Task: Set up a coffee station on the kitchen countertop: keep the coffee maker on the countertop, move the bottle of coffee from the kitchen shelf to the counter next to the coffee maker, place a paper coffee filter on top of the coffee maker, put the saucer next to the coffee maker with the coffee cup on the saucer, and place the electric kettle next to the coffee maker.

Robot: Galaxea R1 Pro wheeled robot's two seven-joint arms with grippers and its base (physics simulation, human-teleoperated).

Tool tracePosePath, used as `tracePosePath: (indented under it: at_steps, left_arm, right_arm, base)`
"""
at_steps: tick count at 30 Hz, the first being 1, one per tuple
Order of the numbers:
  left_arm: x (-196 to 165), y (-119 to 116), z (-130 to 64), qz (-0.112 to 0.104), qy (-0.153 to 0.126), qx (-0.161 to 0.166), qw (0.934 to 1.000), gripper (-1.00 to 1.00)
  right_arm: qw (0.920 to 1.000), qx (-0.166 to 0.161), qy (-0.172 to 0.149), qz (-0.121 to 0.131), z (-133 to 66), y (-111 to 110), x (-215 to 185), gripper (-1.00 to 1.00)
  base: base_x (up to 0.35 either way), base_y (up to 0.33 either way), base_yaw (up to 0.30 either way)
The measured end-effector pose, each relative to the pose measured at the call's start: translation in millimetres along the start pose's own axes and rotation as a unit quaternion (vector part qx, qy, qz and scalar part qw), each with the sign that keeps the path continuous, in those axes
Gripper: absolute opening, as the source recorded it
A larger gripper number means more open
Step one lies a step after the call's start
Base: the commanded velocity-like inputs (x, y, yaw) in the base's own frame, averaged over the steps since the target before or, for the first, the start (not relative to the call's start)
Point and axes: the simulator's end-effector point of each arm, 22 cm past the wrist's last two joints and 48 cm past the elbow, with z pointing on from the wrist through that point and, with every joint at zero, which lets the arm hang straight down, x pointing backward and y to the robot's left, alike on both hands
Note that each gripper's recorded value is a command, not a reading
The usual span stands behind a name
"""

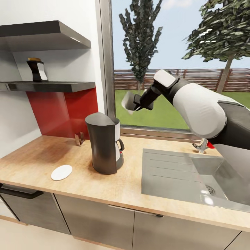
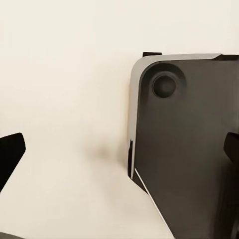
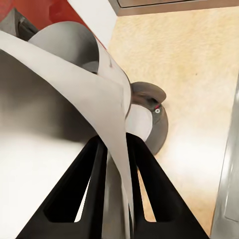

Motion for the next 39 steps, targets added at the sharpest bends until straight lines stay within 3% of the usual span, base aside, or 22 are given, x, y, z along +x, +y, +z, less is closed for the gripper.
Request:
tracePosePath:
  at_steps: [22,39]
  left_arm:
    - [-0.4,2.6,0.1,-0.001,0.000,-0.002,1.0000,1.00]
    - [-0.4,1.4,0.1,0.000,0.000,-0.001,1.0000,1.00]
  right_arm:
    - [1.0000,0.002,0.000,-0.001,1.0,-1.6,0.6,-1.00]
    - [1.0000,0.002,0.000,-0.001,1.1,-1.7,0.6,-1.00]
  base:
    - [0.063,0.015,0.007]
    - [0.000,0.000,0.230]
